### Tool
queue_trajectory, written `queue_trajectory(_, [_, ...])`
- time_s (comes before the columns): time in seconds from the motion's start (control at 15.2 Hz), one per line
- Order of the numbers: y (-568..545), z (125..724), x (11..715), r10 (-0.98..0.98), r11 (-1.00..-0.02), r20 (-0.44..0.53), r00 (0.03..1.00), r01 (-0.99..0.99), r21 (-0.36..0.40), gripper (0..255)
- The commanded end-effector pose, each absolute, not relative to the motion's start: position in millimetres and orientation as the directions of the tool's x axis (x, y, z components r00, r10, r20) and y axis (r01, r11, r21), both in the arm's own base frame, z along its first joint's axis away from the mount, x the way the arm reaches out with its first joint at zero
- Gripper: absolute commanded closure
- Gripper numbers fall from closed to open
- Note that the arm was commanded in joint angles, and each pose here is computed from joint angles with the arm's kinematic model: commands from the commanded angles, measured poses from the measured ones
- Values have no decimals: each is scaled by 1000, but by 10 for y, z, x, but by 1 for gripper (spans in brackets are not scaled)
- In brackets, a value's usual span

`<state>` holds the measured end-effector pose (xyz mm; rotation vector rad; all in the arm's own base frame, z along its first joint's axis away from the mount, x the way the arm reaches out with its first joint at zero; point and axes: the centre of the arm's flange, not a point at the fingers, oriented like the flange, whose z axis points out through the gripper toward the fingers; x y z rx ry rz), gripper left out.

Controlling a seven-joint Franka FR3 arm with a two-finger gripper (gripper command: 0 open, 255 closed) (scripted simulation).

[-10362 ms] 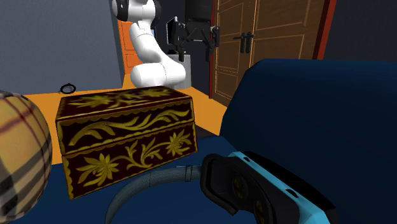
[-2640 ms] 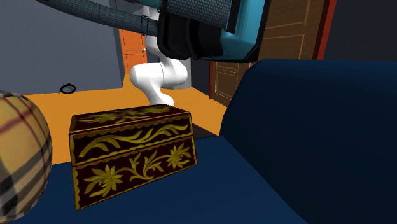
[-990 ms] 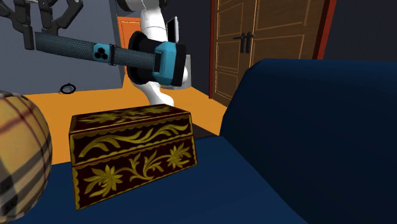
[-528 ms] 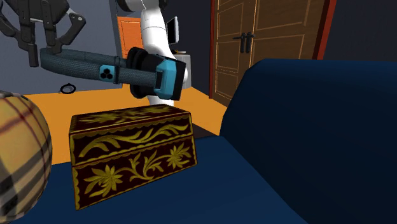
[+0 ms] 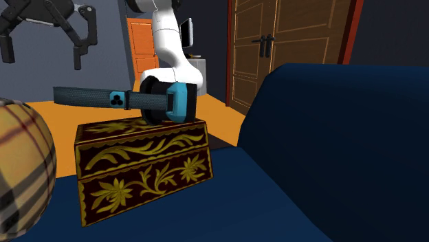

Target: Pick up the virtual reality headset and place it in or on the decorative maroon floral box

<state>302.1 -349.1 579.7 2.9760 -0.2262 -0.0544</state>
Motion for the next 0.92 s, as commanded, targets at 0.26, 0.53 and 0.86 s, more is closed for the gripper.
queue_trajectory(0.26, [-3448, 6058, 3034, -153, -976, -24, 988, -147, 158, 0])
queue_trajectory(0.53, [-3412, 6291, 3045, -153, -976, -24, 988, -147, 158, 0])
queue_trajectory(0.86, [-3412, 6291, 3045, -153, -976, -24, 988, -147, 158, 0])
